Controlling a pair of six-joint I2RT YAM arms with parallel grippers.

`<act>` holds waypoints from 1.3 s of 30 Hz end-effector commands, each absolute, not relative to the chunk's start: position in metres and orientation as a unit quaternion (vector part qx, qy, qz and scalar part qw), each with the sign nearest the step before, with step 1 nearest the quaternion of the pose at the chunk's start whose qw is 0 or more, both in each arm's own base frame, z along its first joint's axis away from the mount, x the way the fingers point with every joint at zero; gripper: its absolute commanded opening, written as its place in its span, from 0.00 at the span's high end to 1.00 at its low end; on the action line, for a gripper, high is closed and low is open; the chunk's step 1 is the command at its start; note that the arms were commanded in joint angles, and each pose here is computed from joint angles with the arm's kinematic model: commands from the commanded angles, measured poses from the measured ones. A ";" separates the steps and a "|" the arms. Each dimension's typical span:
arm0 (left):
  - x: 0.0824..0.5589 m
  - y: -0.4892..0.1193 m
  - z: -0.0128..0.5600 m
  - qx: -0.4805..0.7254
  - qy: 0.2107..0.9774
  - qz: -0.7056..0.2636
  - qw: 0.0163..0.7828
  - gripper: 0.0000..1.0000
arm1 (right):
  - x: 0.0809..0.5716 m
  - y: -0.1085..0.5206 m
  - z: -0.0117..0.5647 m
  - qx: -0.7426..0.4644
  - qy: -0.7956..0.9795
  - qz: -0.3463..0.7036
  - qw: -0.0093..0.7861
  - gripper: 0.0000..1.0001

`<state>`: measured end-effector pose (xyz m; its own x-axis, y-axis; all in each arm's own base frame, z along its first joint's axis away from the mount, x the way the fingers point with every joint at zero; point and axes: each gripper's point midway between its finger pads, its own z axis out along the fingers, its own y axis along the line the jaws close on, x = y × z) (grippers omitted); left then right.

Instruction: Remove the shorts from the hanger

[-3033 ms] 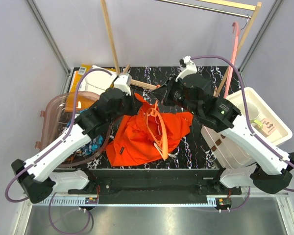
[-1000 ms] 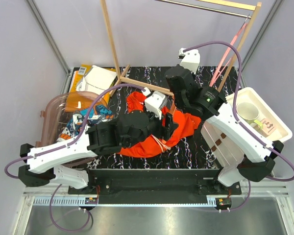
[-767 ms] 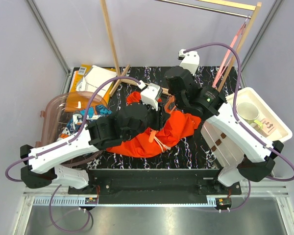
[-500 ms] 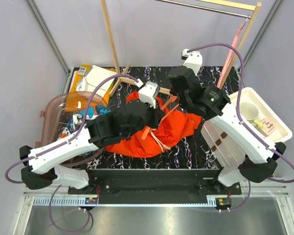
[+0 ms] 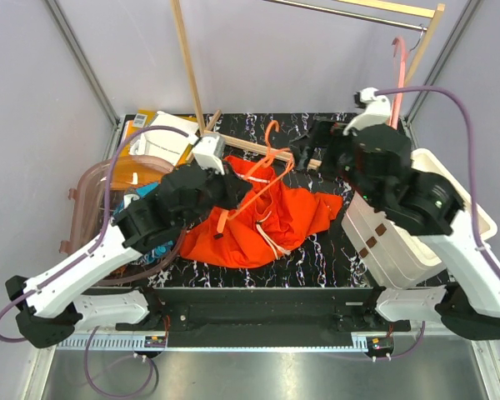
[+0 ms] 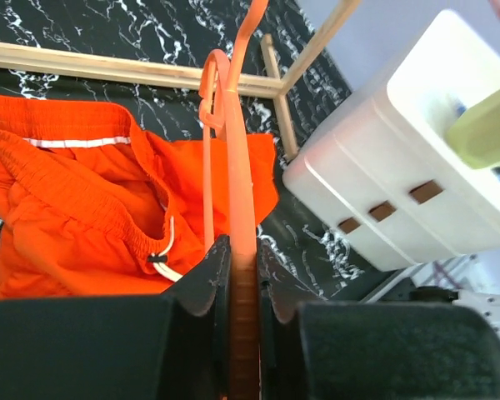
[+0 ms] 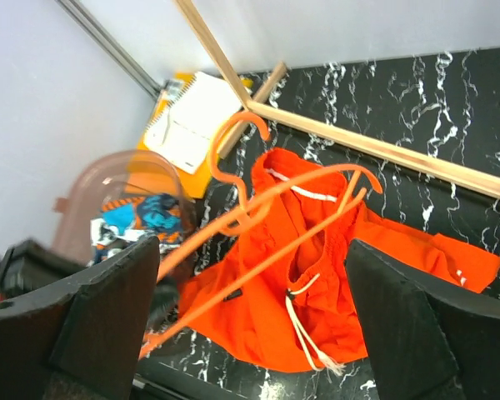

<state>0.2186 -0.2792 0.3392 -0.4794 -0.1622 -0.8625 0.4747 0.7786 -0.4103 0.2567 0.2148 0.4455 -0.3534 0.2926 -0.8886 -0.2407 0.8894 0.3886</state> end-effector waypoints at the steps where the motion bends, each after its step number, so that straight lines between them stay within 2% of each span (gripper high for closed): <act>1: 0.223 -0.274 0.396 0.061 0.736 -0.421 0.527 1.00 | 0.234 0.197 0.477 0.015 0.754 0.283 0.592 0.00; 7: 0.243 -0.266 0.457 0.013 0.655 -0.525 0.544 1.00 | 0.214 0.157 0.497 0.054 0.725 0.294 0.621 0.00; 14: 0.280 -0.262 0.526 -0.038 0.569 -0.631 0.527 1.00 | 0.197 0.138 0.508 0.061 0.706 0.315 0.632 0.00; 24: 0.343 -0.264 0.555 -0.077 0.531 -0.661 0.524 1.00 | 0.184 0.121 0.513 0.070 0.696 0.326 0.637 0.00; 39: 0.387 -0.272 0.566 -0.111 0.492 -0.716 0.484 1.00 | 0.183 0.112 0.511 0.074 0.697 0.313 0.641 0.00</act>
